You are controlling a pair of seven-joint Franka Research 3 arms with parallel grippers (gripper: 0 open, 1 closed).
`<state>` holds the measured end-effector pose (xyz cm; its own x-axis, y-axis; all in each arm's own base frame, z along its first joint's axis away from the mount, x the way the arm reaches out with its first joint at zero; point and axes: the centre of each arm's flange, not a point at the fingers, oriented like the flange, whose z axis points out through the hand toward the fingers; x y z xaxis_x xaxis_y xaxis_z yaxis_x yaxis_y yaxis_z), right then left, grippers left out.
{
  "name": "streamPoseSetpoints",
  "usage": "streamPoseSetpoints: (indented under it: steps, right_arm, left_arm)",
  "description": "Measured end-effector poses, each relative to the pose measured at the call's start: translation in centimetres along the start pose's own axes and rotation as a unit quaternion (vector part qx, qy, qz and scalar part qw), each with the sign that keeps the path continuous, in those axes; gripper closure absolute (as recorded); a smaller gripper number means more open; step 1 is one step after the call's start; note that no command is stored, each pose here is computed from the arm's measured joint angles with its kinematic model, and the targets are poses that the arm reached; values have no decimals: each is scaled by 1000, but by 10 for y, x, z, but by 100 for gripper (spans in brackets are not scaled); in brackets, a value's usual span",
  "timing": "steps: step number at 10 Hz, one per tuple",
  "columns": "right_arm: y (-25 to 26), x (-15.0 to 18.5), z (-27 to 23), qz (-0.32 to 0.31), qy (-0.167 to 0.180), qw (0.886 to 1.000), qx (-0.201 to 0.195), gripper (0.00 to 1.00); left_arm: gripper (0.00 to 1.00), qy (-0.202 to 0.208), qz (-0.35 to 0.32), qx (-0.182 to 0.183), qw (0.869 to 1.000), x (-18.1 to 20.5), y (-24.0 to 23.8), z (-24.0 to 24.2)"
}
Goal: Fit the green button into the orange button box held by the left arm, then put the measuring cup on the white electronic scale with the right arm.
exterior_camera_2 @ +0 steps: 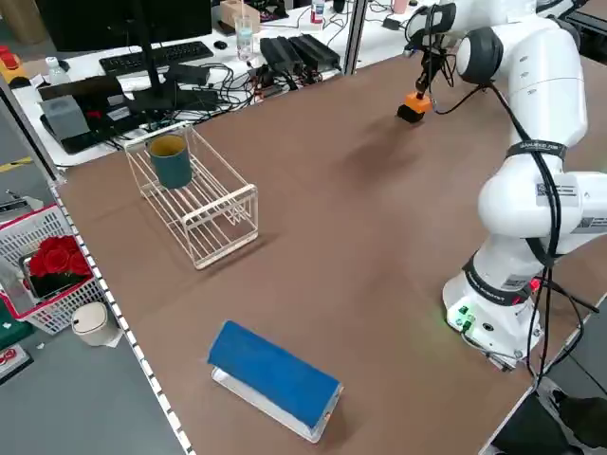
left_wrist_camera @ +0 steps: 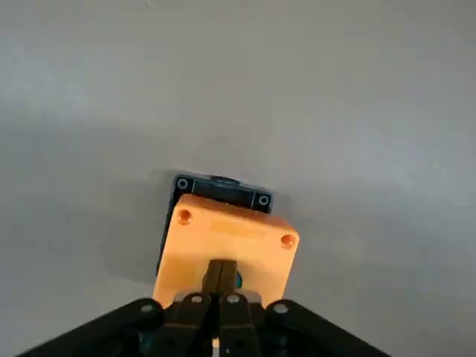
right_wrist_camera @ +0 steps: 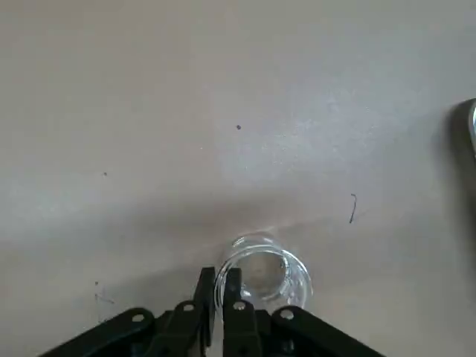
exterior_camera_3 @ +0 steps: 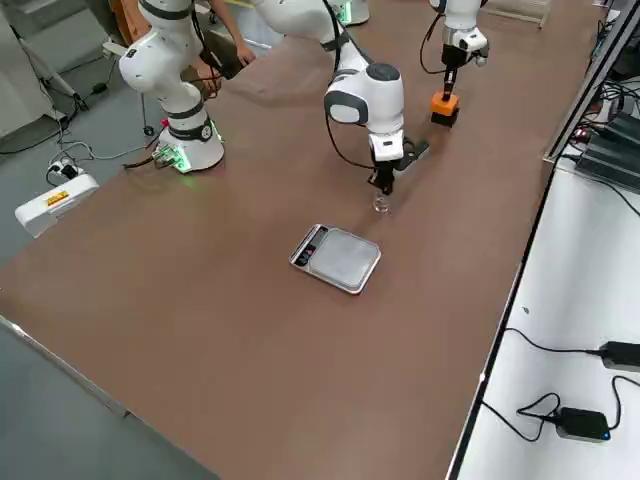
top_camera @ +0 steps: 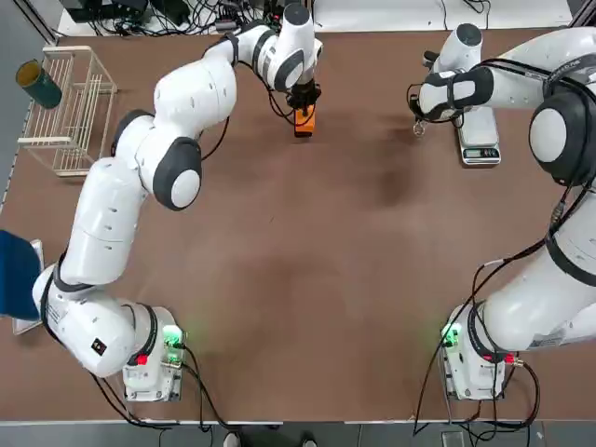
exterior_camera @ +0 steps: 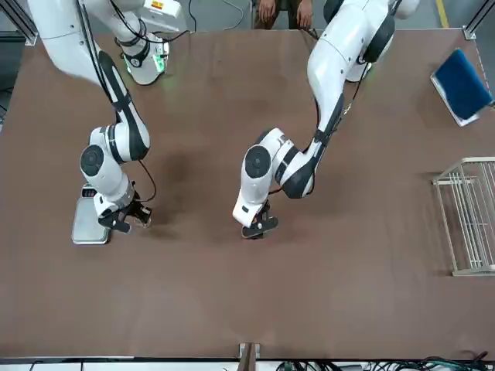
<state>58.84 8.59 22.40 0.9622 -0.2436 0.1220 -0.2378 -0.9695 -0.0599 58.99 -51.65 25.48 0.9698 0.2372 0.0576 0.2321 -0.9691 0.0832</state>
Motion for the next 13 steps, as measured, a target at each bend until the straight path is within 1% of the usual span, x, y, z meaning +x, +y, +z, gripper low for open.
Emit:
streamPoseSetpoints:
  steps: [2, 4, 6, 9, 10, 13]
  right_arm:
    - [-1, 1, -1, -1, 1, 1000, 0, 92]
    - [-2, 2, -9, -9, -7, 1000, -4, 92]
    - [9, 7, -32, -24, -25, 999, -16, 92]
    - [43, 19, -72, -58, -31, 997, -29, 92]
    - [62, 25, -79, -80, -32, 996, -33, 92]
    - [155, 45, -90, -145, -27, 988, -56, 92]
  left_arm:
    - [99, 1, -1, 1, 1000, 2, -1, 0]
    - [99, 2, -1, 2, 1000, 2, -1, 0]
    - [99, 2, 0, 2, 1000, 1, -1, 2]
    - [99, 4, 1, 3, 1000, 0, -1, 4]
    - [99, 4, 1, 3, 1000, 0, -1, 4]
    - [99, 6, 0, 0, 1000, 3, -1, 1]
